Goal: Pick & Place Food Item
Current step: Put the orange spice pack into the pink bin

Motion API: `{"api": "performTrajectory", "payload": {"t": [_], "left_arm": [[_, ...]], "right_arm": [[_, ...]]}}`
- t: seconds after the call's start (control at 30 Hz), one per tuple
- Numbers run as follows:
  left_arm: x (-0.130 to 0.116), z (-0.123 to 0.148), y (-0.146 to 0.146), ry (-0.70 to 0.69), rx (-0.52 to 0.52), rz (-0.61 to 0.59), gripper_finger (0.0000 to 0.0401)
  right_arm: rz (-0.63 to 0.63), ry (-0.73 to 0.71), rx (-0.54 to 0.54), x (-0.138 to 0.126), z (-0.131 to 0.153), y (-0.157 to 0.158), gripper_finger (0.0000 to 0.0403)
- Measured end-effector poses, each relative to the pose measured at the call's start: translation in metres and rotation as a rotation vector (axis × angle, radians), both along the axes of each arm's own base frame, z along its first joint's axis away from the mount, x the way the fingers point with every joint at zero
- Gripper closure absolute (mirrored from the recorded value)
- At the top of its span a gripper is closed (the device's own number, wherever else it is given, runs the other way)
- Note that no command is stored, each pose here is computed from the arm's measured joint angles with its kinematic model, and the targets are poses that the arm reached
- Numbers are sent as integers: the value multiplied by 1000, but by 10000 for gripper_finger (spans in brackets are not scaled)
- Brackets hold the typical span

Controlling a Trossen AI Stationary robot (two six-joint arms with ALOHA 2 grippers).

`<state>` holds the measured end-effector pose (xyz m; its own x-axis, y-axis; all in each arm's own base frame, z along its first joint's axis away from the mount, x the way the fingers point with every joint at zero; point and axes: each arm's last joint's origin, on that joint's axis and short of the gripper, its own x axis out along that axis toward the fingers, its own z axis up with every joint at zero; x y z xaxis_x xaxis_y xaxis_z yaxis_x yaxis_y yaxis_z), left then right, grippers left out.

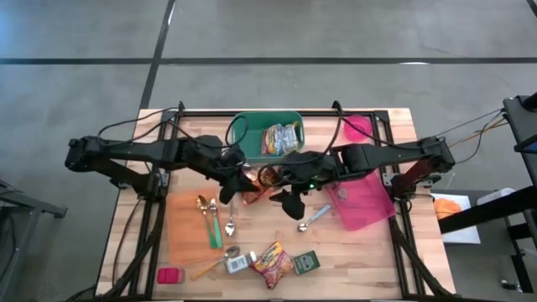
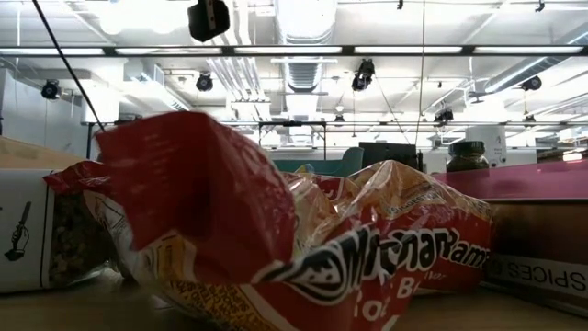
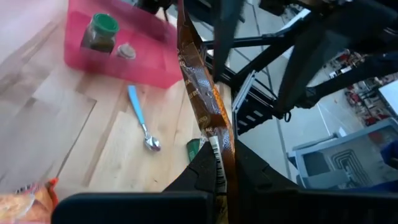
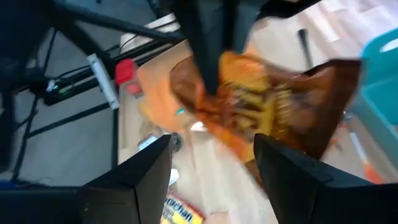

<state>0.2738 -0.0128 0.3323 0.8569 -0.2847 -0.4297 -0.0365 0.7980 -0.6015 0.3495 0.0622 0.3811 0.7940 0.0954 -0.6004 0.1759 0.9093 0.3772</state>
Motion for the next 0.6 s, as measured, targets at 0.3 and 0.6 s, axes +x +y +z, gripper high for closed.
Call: {"api": "performTrajectory", "payload": {"t": [0.3,0.6], "left_arm": [[0,-2,0,7,17,-19,387],[2,4,-1,-59,9,-33,387]], "right_arm": [[-95,-67,-27,-16,19,-8,181],[-178,-12,-28,-28,22,-21,181]]}}
